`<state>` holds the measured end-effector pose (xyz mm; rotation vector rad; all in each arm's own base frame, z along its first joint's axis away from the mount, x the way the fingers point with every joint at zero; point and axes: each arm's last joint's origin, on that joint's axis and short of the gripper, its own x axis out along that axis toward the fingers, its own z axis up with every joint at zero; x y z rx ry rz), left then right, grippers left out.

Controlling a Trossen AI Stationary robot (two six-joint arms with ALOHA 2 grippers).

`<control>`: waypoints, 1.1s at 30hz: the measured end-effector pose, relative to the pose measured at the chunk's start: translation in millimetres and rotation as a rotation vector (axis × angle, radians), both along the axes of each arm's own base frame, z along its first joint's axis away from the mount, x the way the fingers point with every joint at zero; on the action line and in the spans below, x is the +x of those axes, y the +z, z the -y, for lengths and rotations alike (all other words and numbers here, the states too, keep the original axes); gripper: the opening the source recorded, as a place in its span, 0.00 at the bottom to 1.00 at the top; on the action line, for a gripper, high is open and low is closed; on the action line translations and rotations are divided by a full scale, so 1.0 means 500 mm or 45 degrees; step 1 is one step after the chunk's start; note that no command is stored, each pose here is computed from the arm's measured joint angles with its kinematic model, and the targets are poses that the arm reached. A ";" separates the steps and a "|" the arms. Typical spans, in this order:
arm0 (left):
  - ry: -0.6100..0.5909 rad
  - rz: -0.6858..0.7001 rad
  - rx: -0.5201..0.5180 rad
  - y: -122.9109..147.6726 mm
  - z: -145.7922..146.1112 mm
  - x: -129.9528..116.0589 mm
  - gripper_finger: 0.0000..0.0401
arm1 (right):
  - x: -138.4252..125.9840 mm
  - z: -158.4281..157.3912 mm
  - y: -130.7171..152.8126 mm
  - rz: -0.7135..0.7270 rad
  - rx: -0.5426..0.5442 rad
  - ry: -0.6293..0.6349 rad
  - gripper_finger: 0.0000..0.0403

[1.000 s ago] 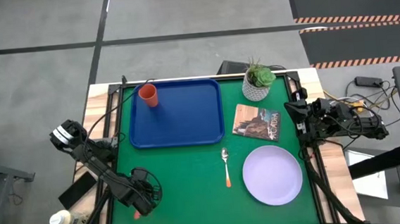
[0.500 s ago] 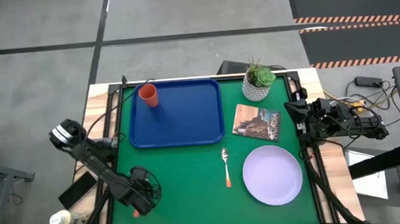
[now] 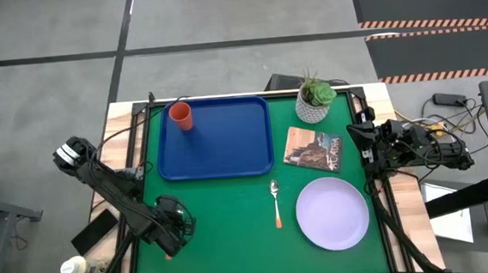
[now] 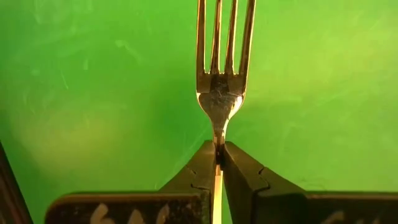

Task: Pick and place plate/cup/fork/spoon on tray
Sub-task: Put the orange fork on the blue tray to the bottom right of the orange cup

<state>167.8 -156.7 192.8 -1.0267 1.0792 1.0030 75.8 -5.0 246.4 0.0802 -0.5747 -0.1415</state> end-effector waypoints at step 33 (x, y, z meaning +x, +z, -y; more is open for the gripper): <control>0.057 0.419 0.084 0.168 -0.195 0.074 0.01 | 0.000 0.000 -0.001 -0.005 -0.006 -0.007 0.04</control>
